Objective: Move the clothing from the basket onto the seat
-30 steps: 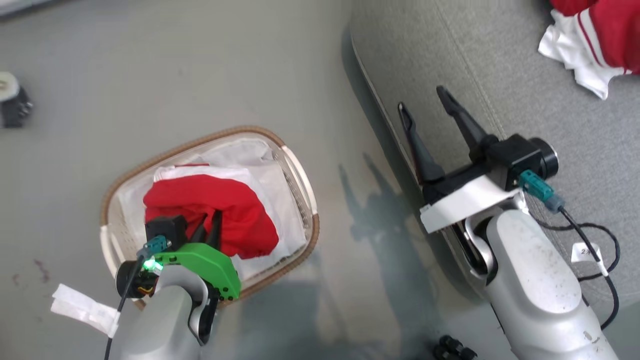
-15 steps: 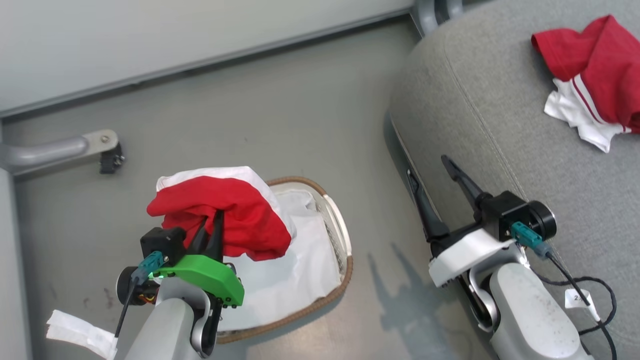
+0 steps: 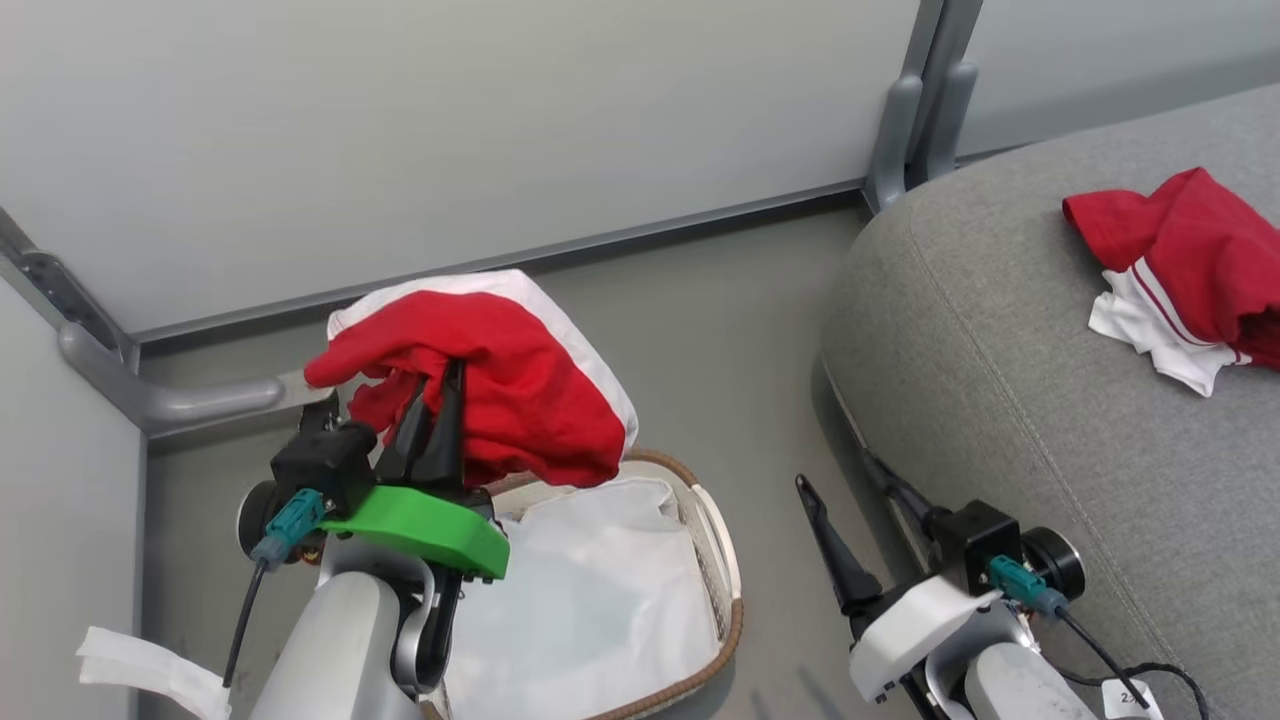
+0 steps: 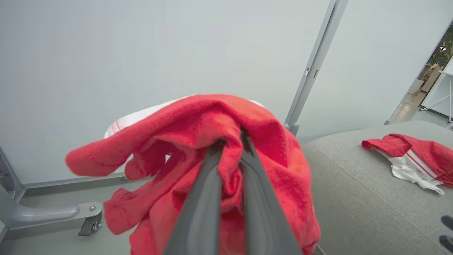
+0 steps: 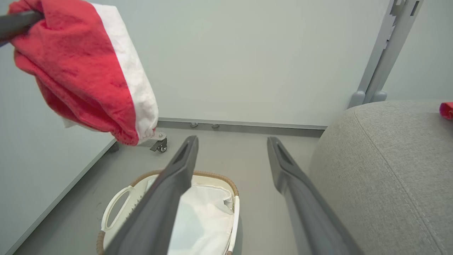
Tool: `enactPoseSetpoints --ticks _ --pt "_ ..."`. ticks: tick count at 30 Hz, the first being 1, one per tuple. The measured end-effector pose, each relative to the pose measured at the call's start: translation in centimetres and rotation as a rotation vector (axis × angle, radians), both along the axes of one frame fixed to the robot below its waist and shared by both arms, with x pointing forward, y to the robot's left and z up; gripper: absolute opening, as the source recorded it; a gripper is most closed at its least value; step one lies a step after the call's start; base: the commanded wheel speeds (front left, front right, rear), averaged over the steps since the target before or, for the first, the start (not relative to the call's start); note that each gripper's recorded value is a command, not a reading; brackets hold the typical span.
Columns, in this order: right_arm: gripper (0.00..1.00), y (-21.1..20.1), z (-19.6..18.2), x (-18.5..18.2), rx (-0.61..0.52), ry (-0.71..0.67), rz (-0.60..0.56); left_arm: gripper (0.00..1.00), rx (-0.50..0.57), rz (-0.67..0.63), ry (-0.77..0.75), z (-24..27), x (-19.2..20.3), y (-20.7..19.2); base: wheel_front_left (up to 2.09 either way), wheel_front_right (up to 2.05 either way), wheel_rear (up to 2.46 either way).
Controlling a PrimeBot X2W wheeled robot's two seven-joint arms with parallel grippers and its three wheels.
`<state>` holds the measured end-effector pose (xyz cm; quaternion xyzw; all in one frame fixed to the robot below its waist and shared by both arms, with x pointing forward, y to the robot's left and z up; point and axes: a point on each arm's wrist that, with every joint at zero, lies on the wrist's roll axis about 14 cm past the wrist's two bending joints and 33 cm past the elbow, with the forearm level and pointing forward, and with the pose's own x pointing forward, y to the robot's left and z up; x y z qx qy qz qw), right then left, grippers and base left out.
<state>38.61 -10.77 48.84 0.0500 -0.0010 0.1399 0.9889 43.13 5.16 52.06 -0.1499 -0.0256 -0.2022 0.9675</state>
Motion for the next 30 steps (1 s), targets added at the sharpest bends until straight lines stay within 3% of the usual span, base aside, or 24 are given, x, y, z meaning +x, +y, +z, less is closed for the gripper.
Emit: enactPoseSetpoints --ticks 9,30 --pt "1.00 2.8 0.3 -2.3 -0.011 -0.010 0.087 0.00 -0.038 -0.025 -0.161 5.8 -1.4 -0.8 0.00 0.00 0.00" --pt "1.00 11.6 4.8 1.0 -0.134 -0.165 0.386 0.00 -0.066 -0.112 -0.141 5.4 -2.8 -3.0 0.00 0.00 0.00"
